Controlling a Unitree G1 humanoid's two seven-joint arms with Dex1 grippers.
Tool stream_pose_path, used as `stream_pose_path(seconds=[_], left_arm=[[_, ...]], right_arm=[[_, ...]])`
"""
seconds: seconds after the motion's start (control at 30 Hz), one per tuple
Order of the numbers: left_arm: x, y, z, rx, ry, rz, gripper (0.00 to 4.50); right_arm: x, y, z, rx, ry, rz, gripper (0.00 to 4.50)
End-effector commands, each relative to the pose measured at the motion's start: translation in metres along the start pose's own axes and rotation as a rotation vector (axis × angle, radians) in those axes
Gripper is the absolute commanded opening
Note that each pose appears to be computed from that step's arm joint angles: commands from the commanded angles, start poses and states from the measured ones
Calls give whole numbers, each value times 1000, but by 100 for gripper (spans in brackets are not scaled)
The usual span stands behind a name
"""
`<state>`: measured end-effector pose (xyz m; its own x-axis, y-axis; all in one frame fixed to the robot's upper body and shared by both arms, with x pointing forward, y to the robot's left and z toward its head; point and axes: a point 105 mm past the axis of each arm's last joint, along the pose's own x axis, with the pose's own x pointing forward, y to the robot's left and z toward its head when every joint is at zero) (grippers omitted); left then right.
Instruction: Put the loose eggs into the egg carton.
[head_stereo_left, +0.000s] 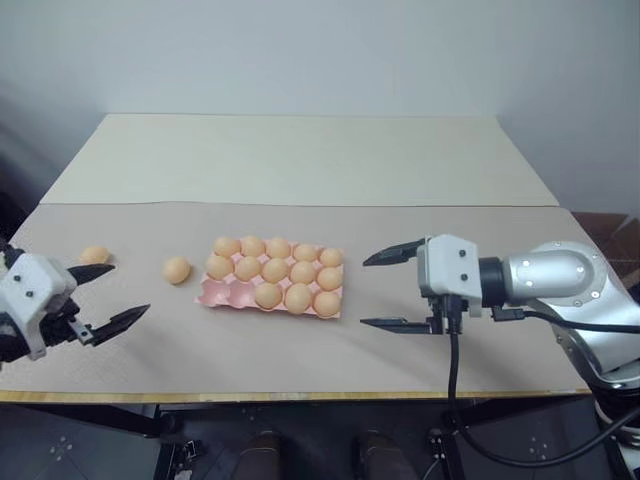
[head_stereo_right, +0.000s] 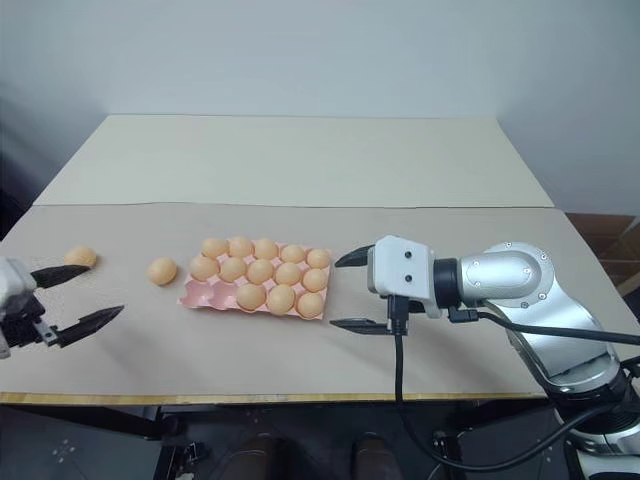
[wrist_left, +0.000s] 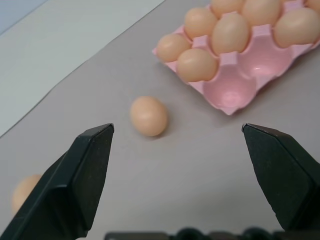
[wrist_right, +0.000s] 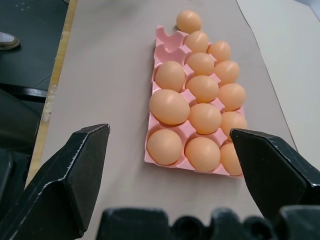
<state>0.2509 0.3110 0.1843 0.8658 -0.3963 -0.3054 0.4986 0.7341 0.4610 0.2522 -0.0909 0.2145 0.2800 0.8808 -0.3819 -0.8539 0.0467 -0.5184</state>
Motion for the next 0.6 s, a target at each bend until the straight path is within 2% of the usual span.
stream_pose_path(seconds=[0.03,0.2,0.6], left_arm=[[12,8,-6,-16,26,65,447],[36,19,-18,-83,51,118,447],[91,13,-38,-166,61,82,447]], right_arm=[[-4,-1,8,-37,0,-30,450],[-4,-1,7,-31,11,-46,450],[-10,1,6,-14,49,-85,450]])
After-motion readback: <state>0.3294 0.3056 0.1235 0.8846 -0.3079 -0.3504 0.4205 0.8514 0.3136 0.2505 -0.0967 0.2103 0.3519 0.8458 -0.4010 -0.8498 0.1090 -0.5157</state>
